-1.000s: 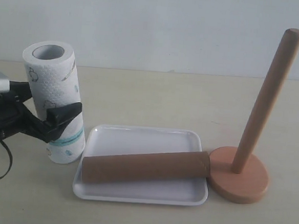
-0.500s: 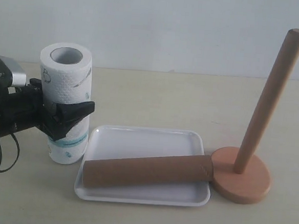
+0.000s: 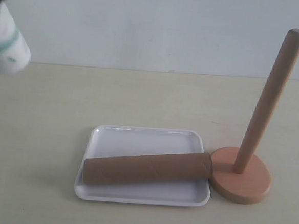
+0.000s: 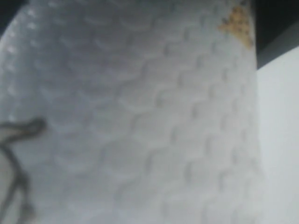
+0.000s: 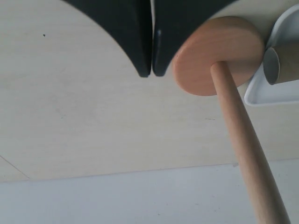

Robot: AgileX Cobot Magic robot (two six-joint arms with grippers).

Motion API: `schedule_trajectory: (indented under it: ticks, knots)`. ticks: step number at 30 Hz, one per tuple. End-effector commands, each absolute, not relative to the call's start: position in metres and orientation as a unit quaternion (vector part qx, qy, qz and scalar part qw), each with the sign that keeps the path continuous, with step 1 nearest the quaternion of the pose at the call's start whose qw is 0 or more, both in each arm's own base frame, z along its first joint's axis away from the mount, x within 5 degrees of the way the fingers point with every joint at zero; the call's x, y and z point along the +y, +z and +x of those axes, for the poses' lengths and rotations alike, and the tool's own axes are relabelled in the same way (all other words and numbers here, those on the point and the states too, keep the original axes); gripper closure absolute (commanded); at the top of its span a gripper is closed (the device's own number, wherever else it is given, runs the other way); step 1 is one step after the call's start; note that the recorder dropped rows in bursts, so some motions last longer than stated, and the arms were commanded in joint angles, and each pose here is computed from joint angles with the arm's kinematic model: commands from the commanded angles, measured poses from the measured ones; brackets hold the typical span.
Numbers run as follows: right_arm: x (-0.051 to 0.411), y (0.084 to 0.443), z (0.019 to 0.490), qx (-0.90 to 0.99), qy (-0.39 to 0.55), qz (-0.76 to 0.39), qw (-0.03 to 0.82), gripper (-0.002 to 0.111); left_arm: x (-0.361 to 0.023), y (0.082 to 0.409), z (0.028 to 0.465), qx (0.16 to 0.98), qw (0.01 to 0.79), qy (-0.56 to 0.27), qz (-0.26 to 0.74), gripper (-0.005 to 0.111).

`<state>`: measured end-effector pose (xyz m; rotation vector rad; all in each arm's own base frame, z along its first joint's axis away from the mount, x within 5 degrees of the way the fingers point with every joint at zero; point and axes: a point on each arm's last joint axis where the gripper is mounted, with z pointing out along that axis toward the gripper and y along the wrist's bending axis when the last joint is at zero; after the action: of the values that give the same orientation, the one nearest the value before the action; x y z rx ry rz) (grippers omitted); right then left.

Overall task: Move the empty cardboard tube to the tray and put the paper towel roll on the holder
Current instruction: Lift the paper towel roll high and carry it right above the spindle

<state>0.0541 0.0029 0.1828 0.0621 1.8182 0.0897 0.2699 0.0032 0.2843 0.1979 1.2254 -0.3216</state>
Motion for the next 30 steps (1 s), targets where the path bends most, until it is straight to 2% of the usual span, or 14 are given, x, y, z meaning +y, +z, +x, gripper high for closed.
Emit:
schedule_trajectory:
  ticks: [1,4,8,14,16,19,20,23,26,30]
  knots:
    - [0.003,0.184,0.054,0.784,0.037,0.03,0.619,0.108,-0.01,0.336,0.23,0.513,0.831,-0.142,0.164,0.101]
    - [0.003,0.184,0.054,0.784,0.037,0.03,0.619,0.108,-0.025,0.346,0.214,0.545,0.785,-0.106,0.276,0.101]
    - [0.003,0.184,0.054,0.784,0.037,0.03,0.619,0.108,-0.029,0.346,0.208,0.596,0.746,-0.188,0.229,0.103]
    - [0.003,0.184,0.054,0.784,0.037,0.03,0.619,0.108,-0.049,0.348,0.208,0.588,0.727,-0.264,0.236,0.103]
    - [0.003,0.184,0.054,0.784,0.037,0.03,0.619,0.108,-0.069,0.37,0.209,0.566,0.722,-0.314,0.243,0.103]
    - [0.003,0.184,0.054,0.784,0.037,0.03,0.619,0.108,-0.114,0.422,0.206,0.524,0.707,-0.389,0.273,0.103]
    - [0.003,0.184,0.054,0.784,0.037,0.03,0.619,0.108,-0.14,0.443,0.199,0.509,0.704,-0.385,0.312,0.103]
    - [0.003,0.184,0.054,0.784,0.037,0.03,0.619,0.108,-0.186,0.475,0.18,0.494,0.704,-0.373,0.348,0.103]
    - [0.003,0.184,0.054,0.784,0.037,0.03,0.619,0.108,-0.219,0.505,0.182,0.504,0.723,-0.344,0.324,0.103]
    - [0.003,0.184,0.054,0.784,0.037,0.03,0.619,0.108,-0.253,0.526,0.195,0.499,0.716,-0.388,0.297,0.103]
